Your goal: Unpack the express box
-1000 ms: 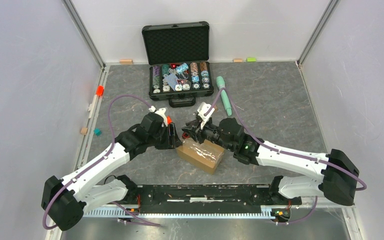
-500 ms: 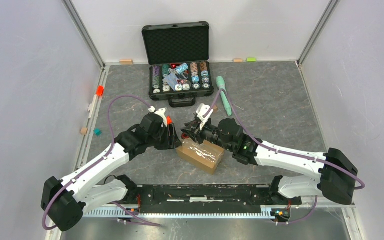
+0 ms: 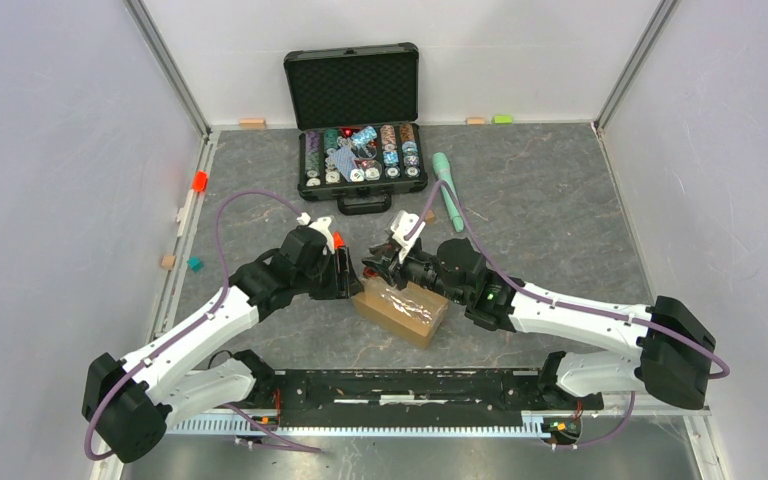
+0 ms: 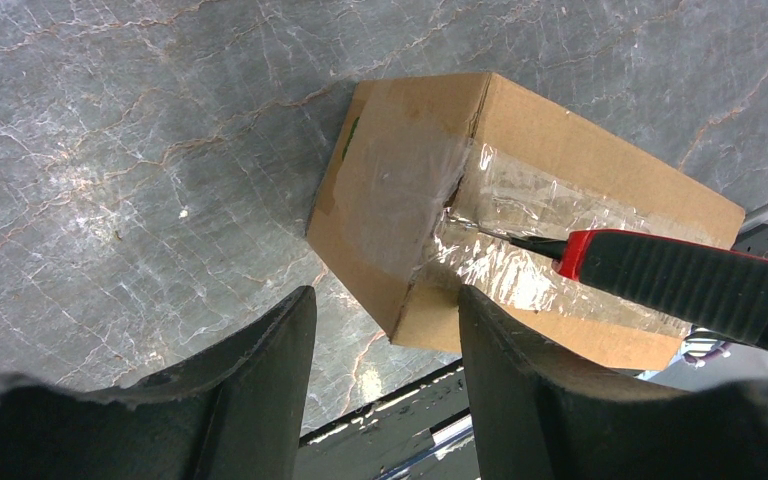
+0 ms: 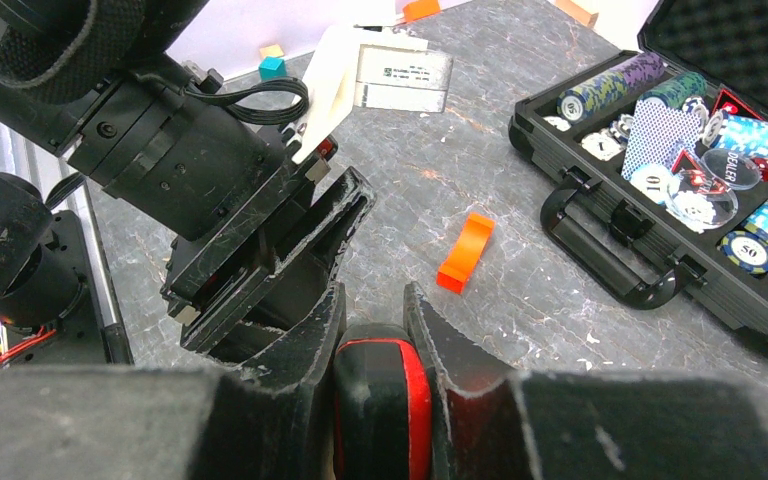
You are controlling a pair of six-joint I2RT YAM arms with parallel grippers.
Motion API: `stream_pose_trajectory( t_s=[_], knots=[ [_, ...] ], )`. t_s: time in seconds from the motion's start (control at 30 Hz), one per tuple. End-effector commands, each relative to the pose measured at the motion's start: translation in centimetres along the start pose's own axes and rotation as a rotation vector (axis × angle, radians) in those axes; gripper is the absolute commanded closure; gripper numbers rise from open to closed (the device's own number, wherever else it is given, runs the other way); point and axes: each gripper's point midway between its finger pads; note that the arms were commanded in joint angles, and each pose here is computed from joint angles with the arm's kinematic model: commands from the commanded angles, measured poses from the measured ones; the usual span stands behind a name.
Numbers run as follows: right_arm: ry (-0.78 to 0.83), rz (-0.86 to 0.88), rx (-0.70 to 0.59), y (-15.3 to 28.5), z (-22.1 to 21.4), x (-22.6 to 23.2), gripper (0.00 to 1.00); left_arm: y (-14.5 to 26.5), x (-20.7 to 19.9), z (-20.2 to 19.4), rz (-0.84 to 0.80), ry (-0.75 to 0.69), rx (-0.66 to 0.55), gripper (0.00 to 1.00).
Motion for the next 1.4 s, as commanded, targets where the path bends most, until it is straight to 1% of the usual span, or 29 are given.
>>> stream_pose_trajectory(
  t_s=[0.0,0.23,0.4,0.53,0.63,0.8,1.0,1.17,1.37],
  knots=[
    [0.034,0.022,0.016,-0.1,-1.0,0.3,1.00,0.0,1.0,-1.3,0.046,0.033,0.055,0.39],
    [0.037,0.051,0.068,0.1,-2.6,0.6,1.00,-0.1,0.7,-1.1,0.042,0.045,0.054,0.40],
    [0.036,0.048,0.079,0.4,-3.1,0.5,1.00,0.7,-0.3,0.8,0.017,0.059,0.001,0.40],
    [0.035,0.046,0.079,0.5,-3.1,0.5,1.00,1.3,-0.4,2.5,0.039,0.064,-0.044,0.39],
    [0.035,0.050,0.082,0.5,-3.0,0.6,1.00,0.8,-0.3,2.8,0.051,0.069,-0.044,0.39],
    [0.021,0.044,0.095,0.6,-3.1,0.6,1.00,0.1,-0.9,3.8,0.028,0.098,-0.080,0.39],
    [0.010,0.028,0.107,0.9,-2.8,0.4,1.00,-1.4,-0.2,2.6,0.047,0.134,-0.050,0.39],
    [0.004,-0.004,0.132,1.2,-2.6,-0.1,1.00,-1.8,2.6,1.1,0.184,0.182,-0.042,0.41],
    [-0.013,-0.031,0.162,1.6,-2.2,-0.3,1.00,-1.7,4.4,-0.1,0.258,0.233,-0.048,0.46]
  ],
)
Point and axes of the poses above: each gripper's point midway between its finger pads, its own y axis back along the fingers, its own x axis along the line the jaws close on, z = x × y, and after that the axes turned 8 degrees about -y, right-handed
